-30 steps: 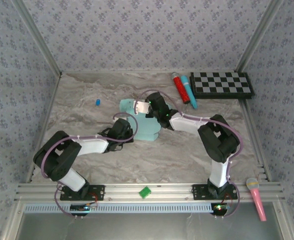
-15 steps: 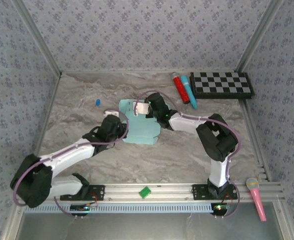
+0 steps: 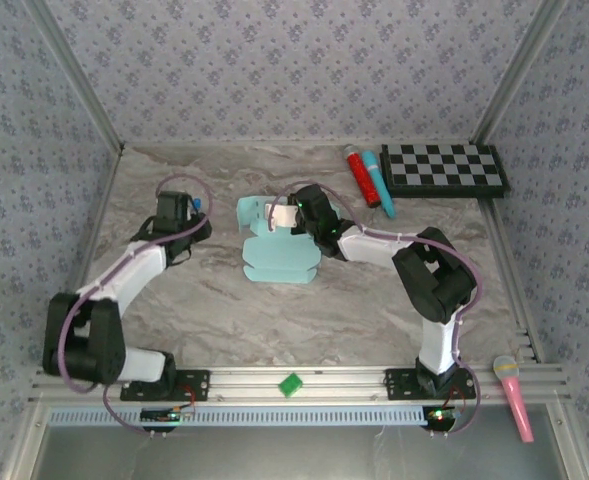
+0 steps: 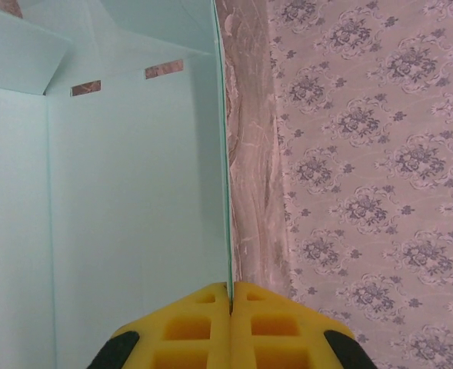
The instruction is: Fold the paper box
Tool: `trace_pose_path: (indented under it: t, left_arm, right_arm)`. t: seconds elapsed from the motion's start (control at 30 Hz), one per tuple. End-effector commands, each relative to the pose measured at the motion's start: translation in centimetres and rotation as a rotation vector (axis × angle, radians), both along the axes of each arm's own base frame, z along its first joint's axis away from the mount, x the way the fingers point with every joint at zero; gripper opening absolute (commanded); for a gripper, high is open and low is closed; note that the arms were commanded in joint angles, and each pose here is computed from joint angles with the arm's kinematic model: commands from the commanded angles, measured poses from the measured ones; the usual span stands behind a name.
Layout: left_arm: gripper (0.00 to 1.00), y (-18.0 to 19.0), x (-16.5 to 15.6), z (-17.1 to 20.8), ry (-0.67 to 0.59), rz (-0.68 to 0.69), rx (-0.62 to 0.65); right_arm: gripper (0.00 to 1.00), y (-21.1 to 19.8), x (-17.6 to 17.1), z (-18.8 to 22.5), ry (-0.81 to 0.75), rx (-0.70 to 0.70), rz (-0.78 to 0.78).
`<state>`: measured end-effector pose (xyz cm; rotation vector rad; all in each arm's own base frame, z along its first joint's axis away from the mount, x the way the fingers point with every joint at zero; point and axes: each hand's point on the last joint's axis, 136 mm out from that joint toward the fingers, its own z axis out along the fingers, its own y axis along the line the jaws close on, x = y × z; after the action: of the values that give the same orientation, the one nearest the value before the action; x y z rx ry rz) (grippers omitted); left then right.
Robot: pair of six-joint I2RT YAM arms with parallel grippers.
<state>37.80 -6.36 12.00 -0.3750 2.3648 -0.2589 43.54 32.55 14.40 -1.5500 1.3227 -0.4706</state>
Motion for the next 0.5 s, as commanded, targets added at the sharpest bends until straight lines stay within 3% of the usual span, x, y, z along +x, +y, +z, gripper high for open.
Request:
trace_pose_path:
  t: [0.0, 0.13, 0.47]
  left_arm:
    - [0.42, -2.1, 2.2, 0.6, 0.010, -0.111, -0.050]
    - [0.51, -2.6, 4.6, -0.5, 0.030, -0.117, -0.050]
    - [0.55, -3.5, 8.9, -3.0, 0.139, -0.145, -0.019]
  right_arm:
    - [0.00, 0.5, -0.3, -0.9, -0.019, -0.018, 0.020]
    - [0.00, 0.7, -0.6, -1.0, -0.022, -0.017, 0.024]
    - [0.00, 0.9, -1.0, -1.6, -0.021, -0.024, 0.027]
